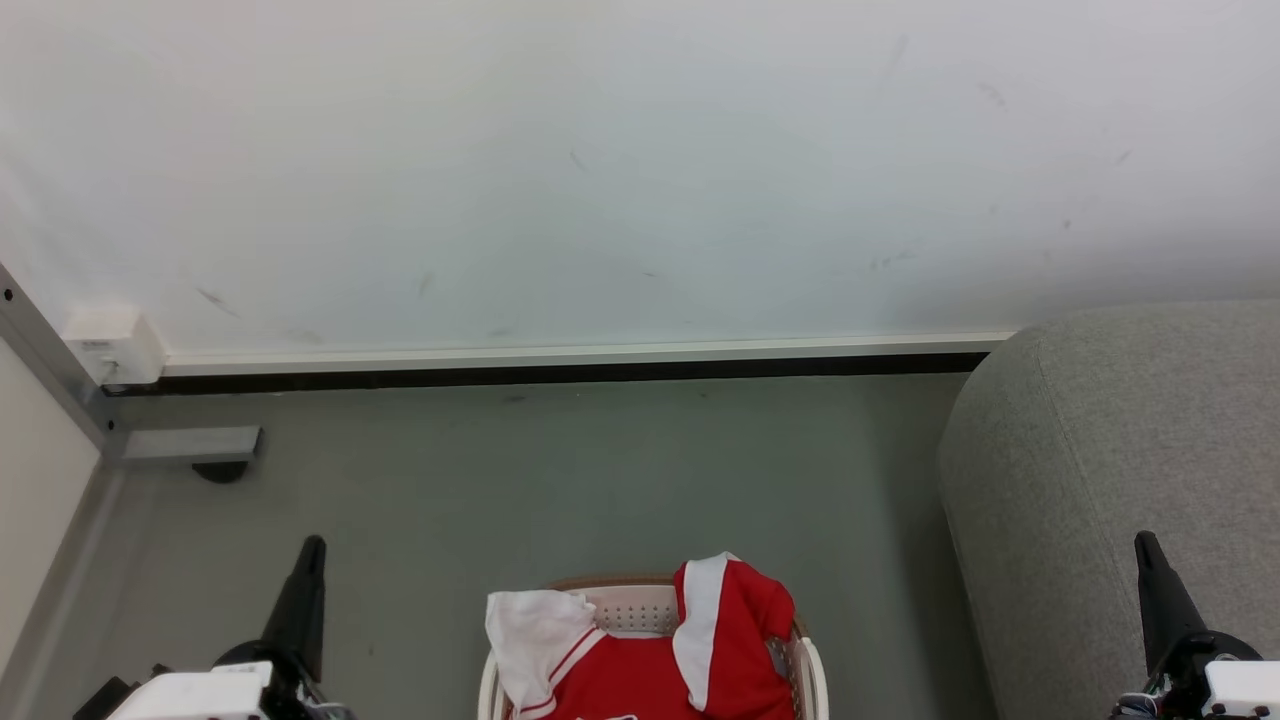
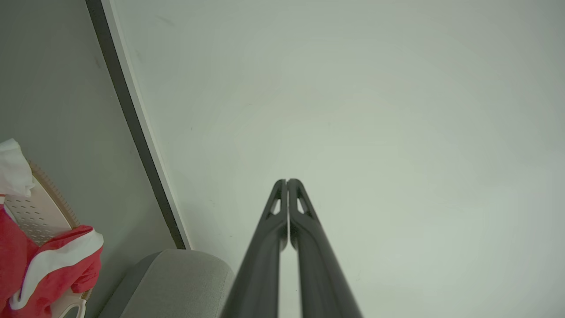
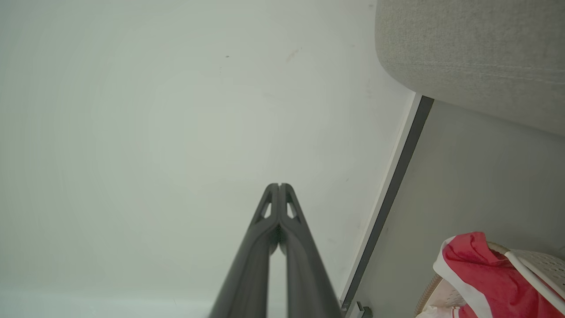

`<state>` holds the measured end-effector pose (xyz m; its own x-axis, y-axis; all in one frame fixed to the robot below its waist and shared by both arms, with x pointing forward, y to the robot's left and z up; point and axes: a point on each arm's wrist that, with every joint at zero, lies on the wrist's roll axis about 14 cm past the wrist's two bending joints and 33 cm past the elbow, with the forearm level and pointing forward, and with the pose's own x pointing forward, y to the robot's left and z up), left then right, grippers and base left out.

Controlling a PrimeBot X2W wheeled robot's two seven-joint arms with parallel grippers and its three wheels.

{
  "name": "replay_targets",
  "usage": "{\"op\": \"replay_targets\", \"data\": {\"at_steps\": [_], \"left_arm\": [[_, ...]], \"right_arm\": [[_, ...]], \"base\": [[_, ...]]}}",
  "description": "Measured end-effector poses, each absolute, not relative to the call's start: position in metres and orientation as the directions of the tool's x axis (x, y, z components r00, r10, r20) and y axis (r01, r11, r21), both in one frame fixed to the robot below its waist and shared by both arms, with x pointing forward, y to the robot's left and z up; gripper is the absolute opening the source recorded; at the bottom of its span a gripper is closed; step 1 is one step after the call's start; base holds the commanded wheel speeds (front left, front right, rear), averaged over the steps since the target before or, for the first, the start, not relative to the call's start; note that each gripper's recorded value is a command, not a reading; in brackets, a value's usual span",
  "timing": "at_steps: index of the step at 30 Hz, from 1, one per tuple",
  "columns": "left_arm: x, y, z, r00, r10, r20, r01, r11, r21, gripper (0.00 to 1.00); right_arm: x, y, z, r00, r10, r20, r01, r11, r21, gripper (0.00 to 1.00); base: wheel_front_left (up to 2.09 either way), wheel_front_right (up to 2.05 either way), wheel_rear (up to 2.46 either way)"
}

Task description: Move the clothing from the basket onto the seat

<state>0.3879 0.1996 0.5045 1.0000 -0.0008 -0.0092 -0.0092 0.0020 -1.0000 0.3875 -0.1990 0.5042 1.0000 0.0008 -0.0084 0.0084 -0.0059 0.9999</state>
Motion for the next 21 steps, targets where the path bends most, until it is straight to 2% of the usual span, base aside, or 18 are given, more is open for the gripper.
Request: {"op": "replay_targets", "data": {"at_steps": [6,7,8,9,10,16,21], "left_arm": [[0.388,0.200,0.504,1.000,-0.001,-0.009,-0.009,0.002,-1.000,0.00],[0.388,0.200,0.505,1.000,-0.001,-0.009,-0.009,0.002,-1.000,1.00],[0.387,0.199,0.502,1.000,0.000,-0.017,-0.017,0.001,-1.000,0.00],[0.385,0.199,0.497,0.999,0.000,-0.032,-0.032,-0.001,-0.999,0.00],[0.382,0.198,0.491,0.999,0.000,-0.049,-0.049,-0.005,-0.999,1.00],[0.378,0.196,0.482,0.997,0.008,-0.077,-0.077,0.016,-0.997,1.00],[0.379,0.196,0.484,0.997,0.016,-0.075,-0.077,0.089,-0.993,1.00]], "right_arm": [[0.387,-0.199,0.504,1.000,0.001,-0.008,0.008,-0.006,1.000,0.00],[0.387,-0.199,0.504,1.000,0.001,-0.008,0.008,-0.006,1.000,1.00],[0.387,-0.199,0.502,1.000,0.001,-0.016,0.016,-0.008,1.000,0.00],[0.385,-0.198,0.497,1.000,0.001,-0.031,0.031,-0.012,0.999,0.00],[0.382,-0.196,0.491,0.999,0.001,-0.048,0.048,-0.017,0.999,1.00],[0.377,-0.194,0.482,0.997,-0.008,-0.076,0.076,0.009,0.997,1.00],[0.378,-0.191,0.486,0.998,-0.002,-0.068,0.068,0.128,0.989,1.00]], "base": [[0.00,0.00,0.00],[0.00,0.00,0.00],[0.00,0.00,0.00],[0.00,0.00,0.00],[0.00,0.00,0.00],[0.00,0.00,0.00],[0.00,0.00,0.00]]}}
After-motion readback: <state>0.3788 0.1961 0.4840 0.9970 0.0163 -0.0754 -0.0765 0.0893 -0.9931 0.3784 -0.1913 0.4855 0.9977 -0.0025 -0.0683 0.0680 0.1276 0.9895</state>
